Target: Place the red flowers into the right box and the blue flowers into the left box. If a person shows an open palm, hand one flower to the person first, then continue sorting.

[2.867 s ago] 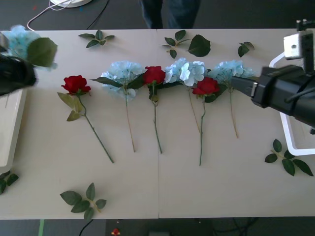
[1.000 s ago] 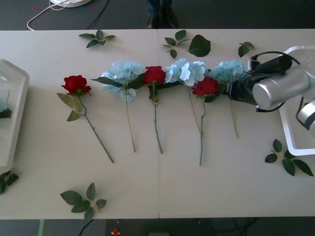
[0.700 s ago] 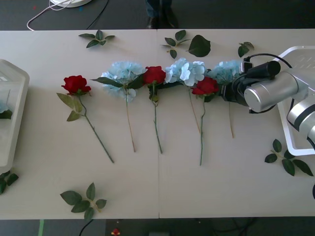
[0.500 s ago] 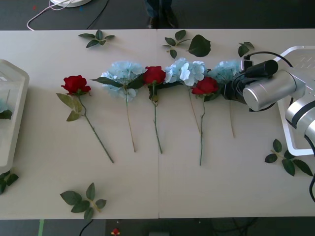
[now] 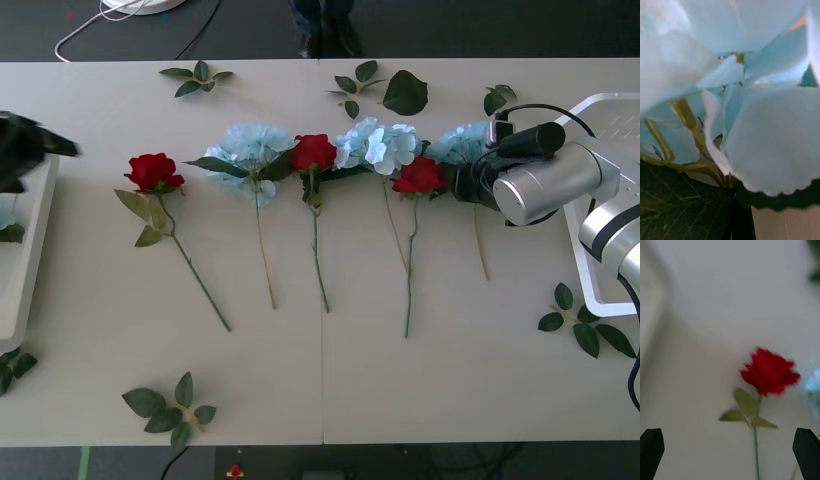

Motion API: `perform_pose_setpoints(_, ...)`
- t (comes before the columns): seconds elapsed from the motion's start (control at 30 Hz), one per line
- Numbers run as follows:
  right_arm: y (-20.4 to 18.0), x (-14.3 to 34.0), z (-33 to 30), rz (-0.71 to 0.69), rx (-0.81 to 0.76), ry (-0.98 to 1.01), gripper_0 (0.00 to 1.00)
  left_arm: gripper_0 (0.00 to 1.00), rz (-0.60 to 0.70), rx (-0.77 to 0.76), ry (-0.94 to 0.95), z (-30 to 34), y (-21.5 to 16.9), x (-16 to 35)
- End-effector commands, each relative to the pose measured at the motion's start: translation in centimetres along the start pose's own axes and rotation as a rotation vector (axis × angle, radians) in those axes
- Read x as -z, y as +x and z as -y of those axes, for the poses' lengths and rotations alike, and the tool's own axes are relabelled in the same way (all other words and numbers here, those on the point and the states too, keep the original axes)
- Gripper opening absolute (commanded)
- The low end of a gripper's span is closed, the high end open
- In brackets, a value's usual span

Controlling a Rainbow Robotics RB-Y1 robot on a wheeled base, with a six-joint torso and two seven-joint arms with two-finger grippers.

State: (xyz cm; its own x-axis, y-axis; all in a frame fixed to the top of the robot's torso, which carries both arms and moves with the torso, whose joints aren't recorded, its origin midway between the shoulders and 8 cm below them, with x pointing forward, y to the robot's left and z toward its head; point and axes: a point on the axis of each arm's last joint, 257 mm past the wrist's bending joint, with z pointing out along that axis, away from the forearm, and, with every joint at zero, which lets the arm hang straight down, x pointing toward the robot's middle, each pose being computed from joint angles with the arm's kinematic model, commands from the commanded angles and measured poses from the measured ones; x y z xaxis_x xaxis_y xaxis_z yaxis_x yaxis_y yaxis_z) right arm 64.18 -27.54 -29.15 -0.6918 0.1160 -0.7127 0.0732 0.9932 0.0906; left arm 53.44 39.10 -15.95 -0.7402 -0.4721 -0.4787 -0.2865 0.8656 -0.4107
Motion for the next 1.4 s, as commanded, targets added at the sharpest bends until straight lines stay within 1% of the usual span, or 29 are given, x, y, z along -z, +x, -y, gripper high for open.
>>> perform_pose_setpoints(0.03, -1.8, 0.3, -2.9, 0.037, 0.05, -0.042, 0.0, 1.0, 0.012, -0.036, 0.005, 5.2, 0.0, 0.5)
perform_pose_setpoints(0.2, -2.6, 0.6, -2.4, 0.06, 0.044, -0.049, 0.0, 1.0, -0.019, -0.017, 0.029, 8.7, 3.1, -2.8)
perform_pose_setpoints(0.37, -3.7, 1.9, -1.5, 0.094, 0.012, -0.074, 0.0, 1.0, -0.051, -0.001, 0.02, 10.1, 6.0, -5.4)
perform_pose_setpoints(0.5, -4.8, 4.5, 0.0, 0.155, -0.029, -0.114, 0.0, 1.0, -0.074, -0.01, -0.019, 10.4, 8.3, -7.1)
perform_pose_setpoints(0.53, -4.8, 4.5, 0.0, 0.155, -0.029, -0.114, 0.0, 1.0, -0.074, -0.01, -0.019, 10.4, 8.3, -7.1)
perform_pose_setpoints(0.67, -5.6, 8.7, 1.5, 0.241, -0.058, -0.163, 0.0, 1.0, -0.043, -0.047, -0.058, 10.4, 10.0, -9.5)
perform_pose_setpoints(0.8, -5.7, 12.5, 1.8, 0.309, -0.074, -0.207, 0.0, 1.0, -0.014, -0.057, -0.056, 10.6, 11.0, -10.9)
perform_pose_setpoints(0.97, -5.3, 17.1, 1.9, 0.384, -0.076, -0.25, 0.0, 1.0, -0.01, -0.061, -0.075, 10.1, 12.4, -11.9)
perform_pose_setpoints(1.13, -4.4, 20.8, 1.5, 0.423, -0.086, -0.29, 0.0, 1.0, -0.012, -0.071, -0.083, 8.8, 13.1, -13.1)
perform_pose_setpoints(1.23, -4.0, 22.0, 1.2, 0.415, -0.14, -0.338, 0.0, 1.0, 0.003, -0.076, -0.081, 7.6, 12.9, -14.2)
perform_pose_setpoints(1.4, -4.0, 22.9, 0.3, 0.425, -0.134, -0.394, 0.0, 1.0, 0.035, -0.106, -0.094, 5.4, 12.2, -15.8)
